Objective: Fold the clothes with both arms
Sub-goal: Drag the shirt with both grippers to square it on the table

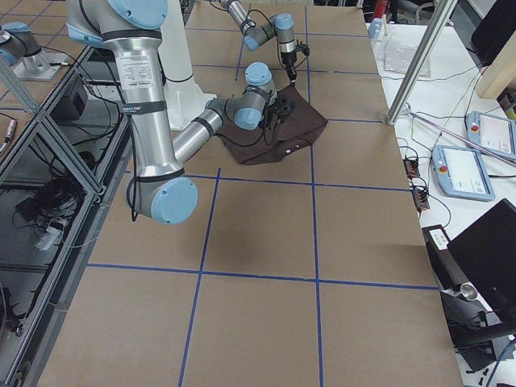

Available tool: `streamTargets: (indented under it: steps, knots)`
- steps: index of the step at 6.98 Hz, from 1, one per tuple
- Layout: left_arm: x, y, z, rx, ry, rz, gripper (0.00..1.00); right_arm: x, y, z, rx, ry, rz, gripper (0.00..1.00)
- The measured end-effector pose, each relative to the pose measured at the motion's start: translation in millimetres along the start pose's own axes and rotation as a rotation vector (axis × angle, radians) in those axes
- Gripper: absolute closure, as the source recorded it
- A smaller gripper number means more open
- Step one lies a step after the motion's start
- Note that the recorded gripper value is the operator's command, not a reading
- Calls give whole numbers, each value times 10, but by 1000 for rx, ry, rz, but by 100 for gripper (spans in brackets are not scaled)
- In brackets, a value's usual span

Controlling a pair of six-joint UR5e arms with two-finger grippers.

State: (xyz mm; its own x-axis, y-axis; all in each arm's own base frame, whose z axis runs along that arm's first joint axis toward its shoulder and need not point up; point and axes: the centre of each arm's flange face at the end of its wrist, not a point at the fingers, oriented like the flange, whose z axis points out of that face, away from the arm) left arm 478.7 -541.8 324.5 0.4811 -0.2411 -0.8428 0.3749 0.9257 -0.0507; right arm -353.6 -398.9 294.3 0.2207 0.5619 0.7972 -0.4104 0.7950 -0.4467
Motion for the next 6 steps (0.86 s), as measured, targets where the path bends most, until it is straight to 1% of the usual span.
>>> streamTargets:
  steps: [1, 2, 3, 4, 5, 6]
  knots:
    - [182, -529, 151, 54, 31, -10, 100, -8, -4, 34, -1, 2, -1, 0]
    - [407, -1025, 282, 101, 66, -17, 98, -66, 6, 76, -4, -2, -7, 0]
    - [650, -1349, 330, 129, 86, -19, 58, -159, 41, 134, -10, -9, -15, 0]
    - [822, -1472, 270, 145, 115, -13, 54, -255, 115, 224, -18, -13, -24, 0]
    - [881, -1416, 75, 150, 169, 4, 53, -355, 285, 417, -16, -11, -37, 0]
    - [718, -1223, -195, 138, 229, 27, 51, -370, 512, 663, -2, 5, -50, 2]
